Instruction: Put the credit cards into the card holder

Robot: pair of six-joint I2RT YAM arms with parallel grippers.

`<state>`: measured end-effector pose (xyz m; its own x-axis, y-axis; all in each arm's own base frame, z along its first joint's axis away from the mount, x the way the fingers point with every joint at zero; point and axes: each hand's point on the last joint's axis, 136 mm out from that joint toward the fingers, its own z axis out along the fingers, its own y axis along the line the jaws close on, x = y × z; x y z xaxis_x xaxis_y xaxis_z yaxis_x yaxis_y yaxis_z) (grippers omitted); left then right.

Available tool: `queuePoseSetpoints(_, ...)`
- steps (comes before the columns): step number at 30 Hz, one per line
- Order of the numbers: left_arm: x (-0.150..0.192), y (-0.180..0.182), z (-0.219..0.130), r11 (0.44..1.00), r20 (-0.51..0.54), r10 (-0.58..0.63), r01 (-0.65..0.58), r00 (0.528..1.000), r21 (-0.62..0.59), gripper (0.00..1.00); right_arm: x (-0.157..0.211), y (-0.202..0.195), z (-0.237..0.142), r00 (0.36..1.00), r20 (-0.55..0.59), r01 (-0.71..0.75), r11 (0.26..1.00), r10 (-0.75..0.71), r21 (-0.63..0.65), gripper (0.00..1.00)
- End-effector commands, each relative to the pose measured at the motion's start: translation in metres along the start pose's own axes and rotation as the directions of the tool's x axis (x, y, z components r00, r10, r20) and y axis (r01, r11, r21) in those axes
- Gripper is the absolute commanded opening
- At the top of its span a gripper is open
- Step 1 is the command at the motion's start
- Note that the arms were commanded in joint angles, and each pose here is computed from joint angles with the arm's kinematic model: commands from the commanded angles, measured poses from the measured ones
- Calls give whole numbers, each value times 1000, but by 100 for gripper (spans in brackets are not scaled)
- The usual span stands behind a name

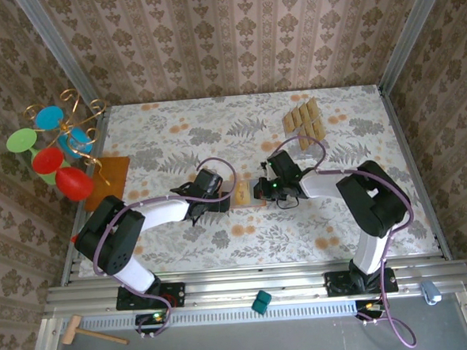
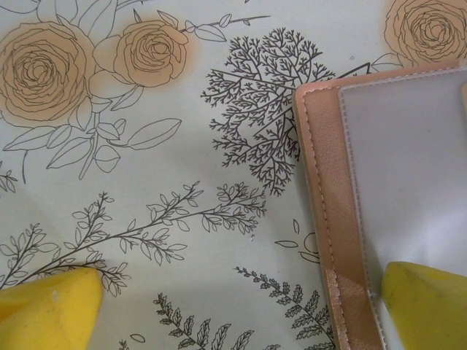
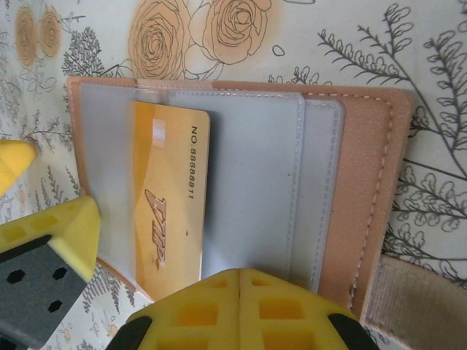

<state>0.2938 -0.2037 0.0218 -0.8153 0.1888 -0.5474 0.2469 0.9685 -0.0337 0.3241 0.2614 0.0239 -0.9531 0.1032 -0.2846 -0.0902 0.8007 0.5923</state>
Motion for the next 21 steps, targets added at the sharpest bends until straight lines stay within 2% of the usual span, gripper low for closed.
queuePoseSetpoints(1, 18, 10, 2, 1000, -56, 13, -14, 998, -25, 100, -2, 4, 5, 1000, -8, 15, 1000, -14, 7, 1)
queuePoseSetpoints(15, 19, 9, 2, 1000, -57, 10, -12, 998, -23, 100, 4, 8, 12, 999, -28, 31, 1000, -31, 7, 0)
queuePoseSetpoints(21, 18, 10, 2, 1000, -57, 12, -13, 998, -25, 100, 1, -4, 0, 998, -5, 58, 994, -58, 90, 0)
